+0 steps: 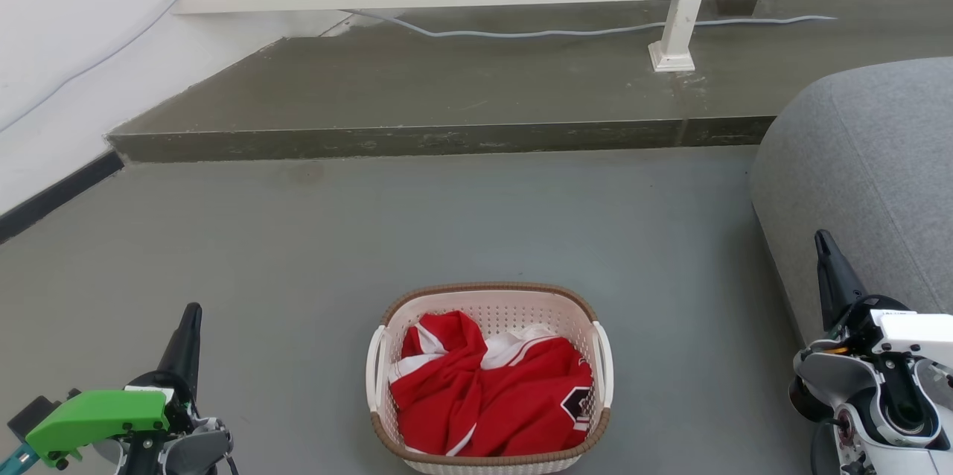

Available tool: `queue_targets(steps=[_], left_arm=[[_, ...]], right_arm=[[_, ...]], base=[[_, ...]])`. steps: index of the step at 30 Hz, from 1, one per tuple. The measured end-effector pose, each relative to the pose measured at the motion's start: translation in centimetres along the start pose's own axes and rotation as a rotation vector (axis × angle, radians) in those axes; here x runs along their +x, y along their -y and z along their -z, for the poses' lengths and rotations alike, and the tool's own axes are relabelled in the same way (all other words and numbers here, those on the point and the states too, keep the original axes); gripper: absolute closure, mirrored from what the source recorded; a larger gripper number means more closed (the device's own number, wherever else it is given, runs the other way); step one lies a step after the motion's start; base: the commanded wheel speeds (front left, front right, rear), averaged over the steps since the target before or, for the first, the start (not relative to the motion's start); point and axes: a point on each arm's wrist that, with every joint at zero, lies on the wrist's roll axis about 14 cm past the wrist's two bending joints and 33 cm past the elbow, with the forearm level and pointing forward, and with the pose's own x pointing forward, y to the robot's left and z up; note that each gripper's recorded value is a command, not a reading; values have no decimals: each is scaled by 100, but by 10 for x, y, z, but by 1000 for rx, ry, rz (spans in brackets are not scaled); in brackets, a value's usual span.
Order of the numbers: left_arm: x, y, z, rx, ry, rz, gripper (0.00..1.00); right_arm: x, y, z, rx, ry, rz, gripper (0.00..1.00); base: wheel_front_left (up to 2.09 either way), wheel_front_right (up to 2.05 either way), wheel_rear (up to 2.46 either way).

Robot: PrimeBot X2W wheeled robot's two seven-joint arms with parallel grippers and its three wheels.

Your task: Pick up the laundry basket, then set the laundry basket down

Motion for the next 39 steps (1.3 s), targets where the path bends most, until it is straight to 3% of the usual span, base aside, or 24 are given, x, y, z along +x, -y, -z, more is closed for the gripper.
queue_targets(steps=[39], left_arm=[[0, 1, -1, -3, 6, 2, 100]], right_arm=[[0, 0, -1, 3, 3, -1, 100]], base=[[0, 0, 0]])
